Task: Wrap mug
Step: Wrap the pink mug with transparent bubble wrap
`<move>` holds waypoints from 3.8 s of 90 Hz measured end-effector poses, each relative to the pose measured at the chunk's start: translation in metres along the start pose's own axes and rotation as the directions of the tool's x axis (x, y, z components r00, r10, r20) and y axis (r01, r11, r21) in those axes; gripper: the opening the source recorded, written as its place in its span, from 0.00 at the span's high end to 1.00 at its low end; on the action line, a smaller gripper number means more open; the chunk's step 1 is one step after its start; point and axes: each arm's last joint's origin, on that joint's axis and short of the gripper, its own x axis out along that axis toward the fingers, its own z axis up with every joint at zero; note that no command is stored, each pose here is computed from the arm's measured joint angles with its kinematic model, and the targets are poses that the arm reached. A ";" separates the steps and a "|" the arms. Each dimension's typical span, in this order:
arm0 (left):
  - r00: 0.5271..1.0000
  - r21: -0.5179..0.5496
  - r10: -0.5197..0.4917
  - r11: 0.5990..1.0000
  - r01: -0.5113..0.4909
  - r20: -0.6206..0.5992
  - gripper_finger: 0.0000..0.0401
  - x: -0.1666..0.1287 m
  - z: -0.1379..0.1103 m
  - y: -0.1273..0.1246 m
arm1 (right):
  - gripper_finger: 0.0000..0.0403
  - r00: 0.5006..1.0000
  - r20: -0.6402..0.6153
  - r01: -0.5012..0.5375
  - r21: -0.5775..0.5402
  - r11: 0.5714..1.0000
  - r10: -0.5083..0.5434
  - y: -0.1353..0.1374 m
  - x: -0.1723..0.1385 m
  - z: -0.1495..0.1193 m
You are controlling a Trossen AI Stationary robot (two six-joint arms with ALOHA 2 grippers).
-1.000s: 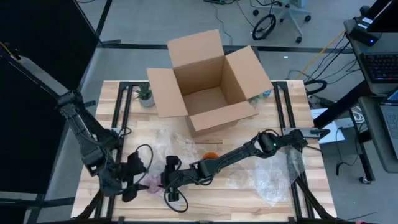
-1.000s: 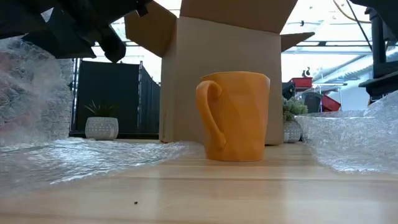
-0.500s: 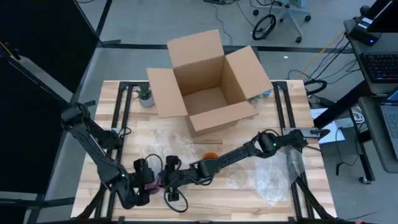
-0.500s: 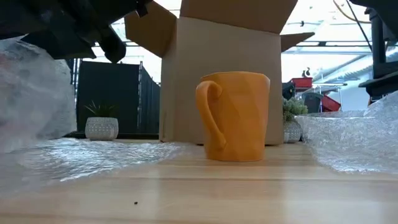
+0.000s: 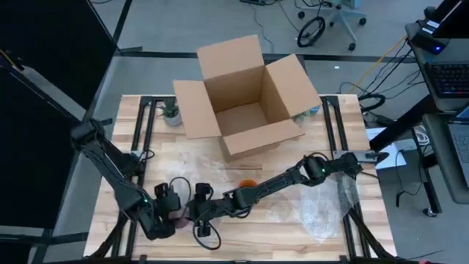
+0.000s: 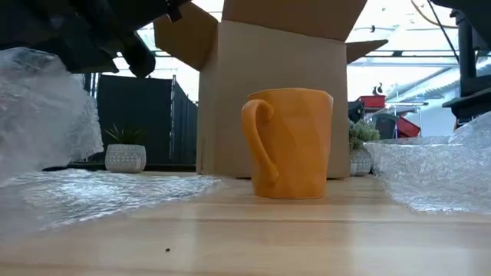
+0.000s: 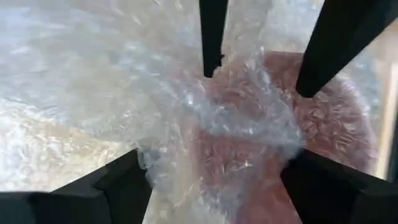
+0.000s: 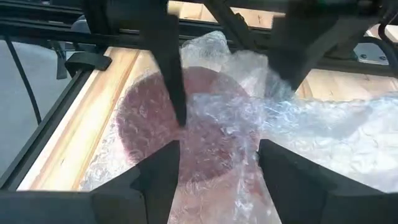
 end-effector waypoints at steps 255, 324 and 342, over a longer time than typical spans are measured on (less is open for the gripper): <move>0.991 0.242 -0.132 0.962 0.126 0.010 1.00 0.033 0.021 -0.014 | 0.99 0.987 -0.075 -0.087 0.490 0.867 0.142 -0.049 0.006 0.002; 0.997 0.276 -0.033 0.961 0.013 0.068 1.00 0.012 0.025 -0.001 | 0.99 0.981 -0.110 -0.101 0.427 0.899 0.163 -0.045 0.010 -0.006; 0.992 0.316 0.113 0.940 -0.126 0.061 1.00 -0.009 0.032 0.004 | 0.99 0.984 -0.090 -0.104 0.428 0.898 0.157 -0.046 0.008 -0.002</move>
